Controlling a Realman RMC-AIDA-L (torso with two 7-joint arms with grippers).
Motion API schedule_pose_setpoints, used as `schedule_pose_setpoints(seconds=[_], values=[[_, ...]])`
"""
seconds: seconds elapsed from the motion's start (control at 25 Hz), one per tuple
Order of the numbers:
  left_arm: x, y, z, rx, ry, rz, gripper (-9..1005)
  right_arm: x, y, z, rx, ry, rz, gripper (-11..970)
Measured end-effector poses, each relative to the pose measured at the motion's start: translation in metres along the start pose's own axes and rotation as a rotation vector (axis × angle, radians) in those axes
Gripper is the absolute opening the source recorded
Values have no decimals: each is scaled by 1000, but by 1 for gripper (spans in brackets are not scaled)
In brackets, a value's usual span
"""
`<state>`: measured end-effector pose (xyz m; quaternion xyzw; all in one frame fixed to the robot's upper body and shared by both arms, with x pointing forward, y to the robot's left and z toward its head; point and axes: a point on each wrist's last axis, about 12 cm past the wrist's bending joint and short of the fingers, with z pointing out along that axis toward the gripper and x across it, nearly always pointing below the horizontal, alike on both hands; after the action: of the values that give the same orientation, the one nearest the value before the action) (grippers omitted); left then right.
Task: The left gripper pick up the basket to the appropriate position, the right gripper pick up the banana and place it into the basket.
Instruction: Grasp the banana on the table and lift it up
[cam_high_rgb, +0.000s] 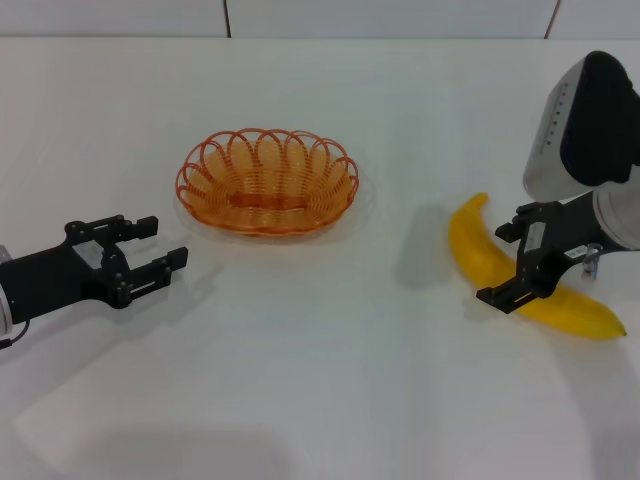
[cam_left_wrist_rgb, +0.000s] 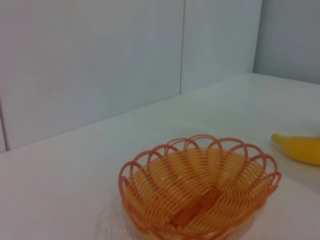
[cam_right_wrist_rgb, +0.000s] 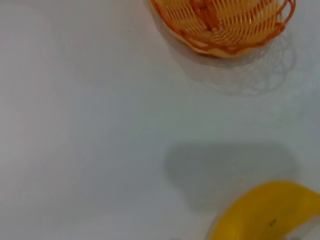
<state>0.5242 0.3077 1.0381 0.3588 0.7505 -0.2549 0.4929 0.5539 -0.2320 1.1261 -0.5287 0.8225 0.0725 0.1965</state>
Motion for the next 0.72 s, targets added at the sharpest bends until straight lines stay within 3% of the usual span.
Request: schedule_pose_setpoints(seconds=[0.72], values=[[-2, 1, 1, 2, -2, 4, 594, -2, -4, 5, 11, 23, -10, 887]])
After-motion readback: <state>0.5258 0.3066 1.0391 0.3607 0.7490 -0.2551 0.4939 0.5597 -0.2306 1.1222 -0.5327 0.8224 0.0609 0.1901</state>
